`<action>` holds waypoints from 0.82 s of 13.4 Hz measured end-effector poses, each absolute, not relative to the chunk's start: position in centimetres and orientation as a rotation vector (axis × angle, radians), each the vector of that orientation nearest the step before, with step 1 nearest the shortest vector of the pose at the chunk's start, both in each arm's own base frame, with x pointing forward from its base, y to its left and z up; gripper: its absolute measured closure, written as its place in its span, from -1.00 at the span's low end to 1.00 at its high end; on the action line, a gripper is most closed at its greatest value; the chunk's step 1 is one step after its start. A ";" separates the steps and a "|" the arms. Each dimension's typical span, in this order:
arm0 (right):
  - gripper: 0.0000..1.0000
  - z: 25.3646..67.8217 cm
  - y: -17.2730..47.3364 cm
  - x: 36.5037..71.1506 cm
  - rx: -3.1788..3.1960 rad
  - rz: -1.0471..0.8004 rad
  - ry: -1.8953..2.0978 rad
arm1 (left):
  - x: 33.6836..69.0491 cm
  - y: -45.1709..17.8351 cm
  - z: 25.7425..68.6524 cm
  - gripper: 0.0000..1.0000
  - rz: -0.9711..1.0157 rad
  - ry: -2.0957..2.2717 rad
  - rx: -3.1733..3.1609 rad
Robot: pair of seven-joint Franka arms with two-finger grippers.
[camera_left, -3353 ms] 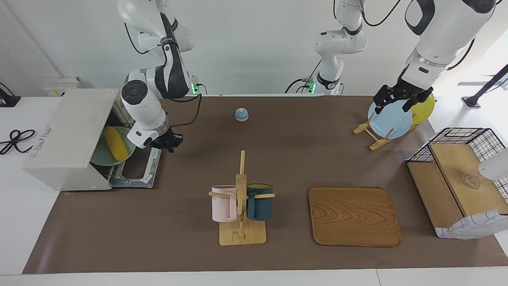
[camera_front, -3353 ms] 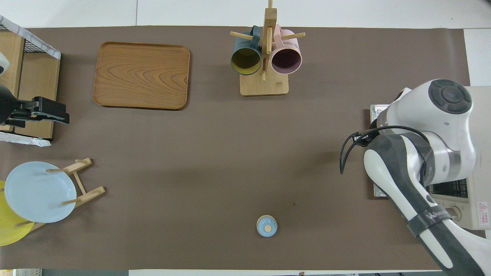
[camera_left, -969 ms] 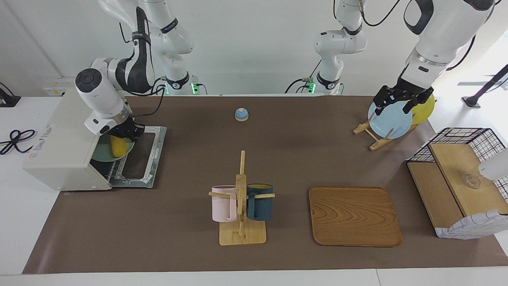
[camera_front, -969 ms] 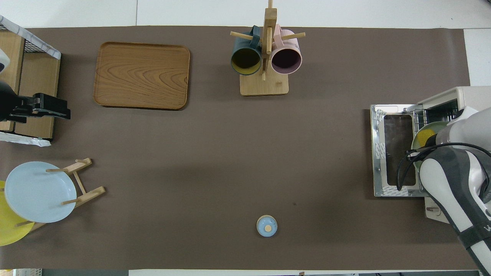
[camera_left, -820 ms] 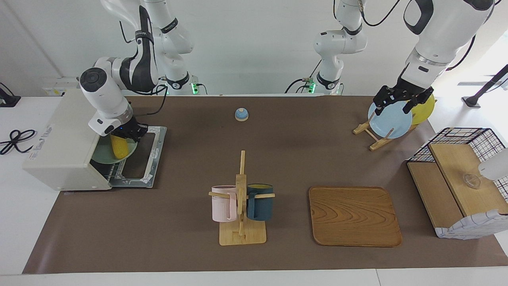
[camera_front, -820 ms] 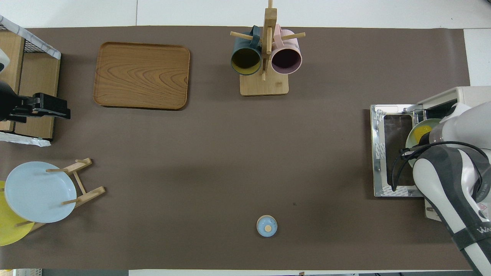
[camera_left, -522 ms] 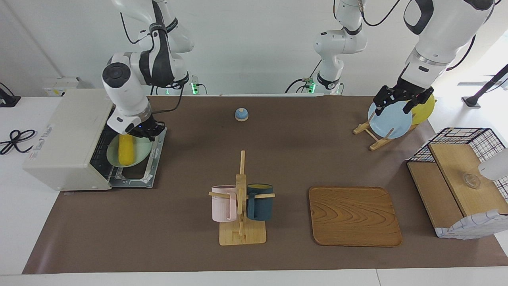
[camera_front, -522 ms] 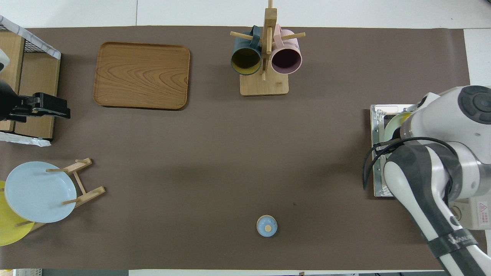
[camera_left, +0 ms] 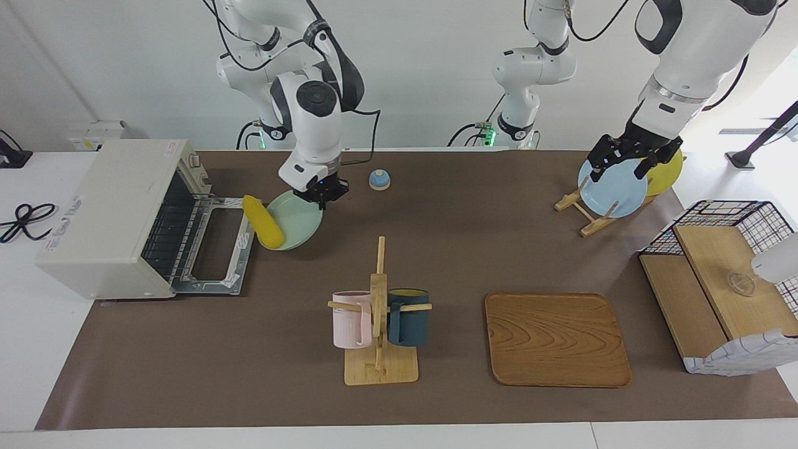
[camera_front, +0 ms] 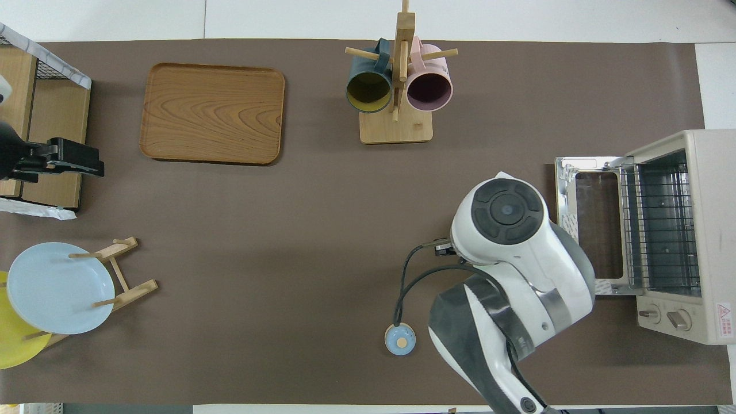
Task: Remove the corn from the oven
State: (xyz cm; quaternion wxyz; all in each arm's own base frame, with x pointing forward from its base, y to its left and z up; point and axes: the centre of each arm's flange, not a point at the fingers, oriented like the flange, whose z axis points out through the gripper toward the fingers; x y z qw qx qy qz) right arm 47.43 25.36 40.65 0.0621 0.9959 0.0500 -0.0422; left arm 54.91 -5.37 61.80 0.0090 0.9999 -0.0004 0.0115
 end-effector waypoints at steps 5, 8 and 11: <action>0.95 34.9 33.5 47.4 3.015 -0.107 0.052 | 54.9 -5.4 61.8 -1.00 0.038 -0.001 3.123; 0.95 31.5 39.4 47.3 3.006 -0.112 0.038 | 54.9 -5.3 61.6 -1.00 0.035 0.000 3.123; 0.95 30.1 39.7 48.2 3.013 -0.108 0.025 | 55.0 -5.3 61.3 -1.00 0.031 0.001 3.124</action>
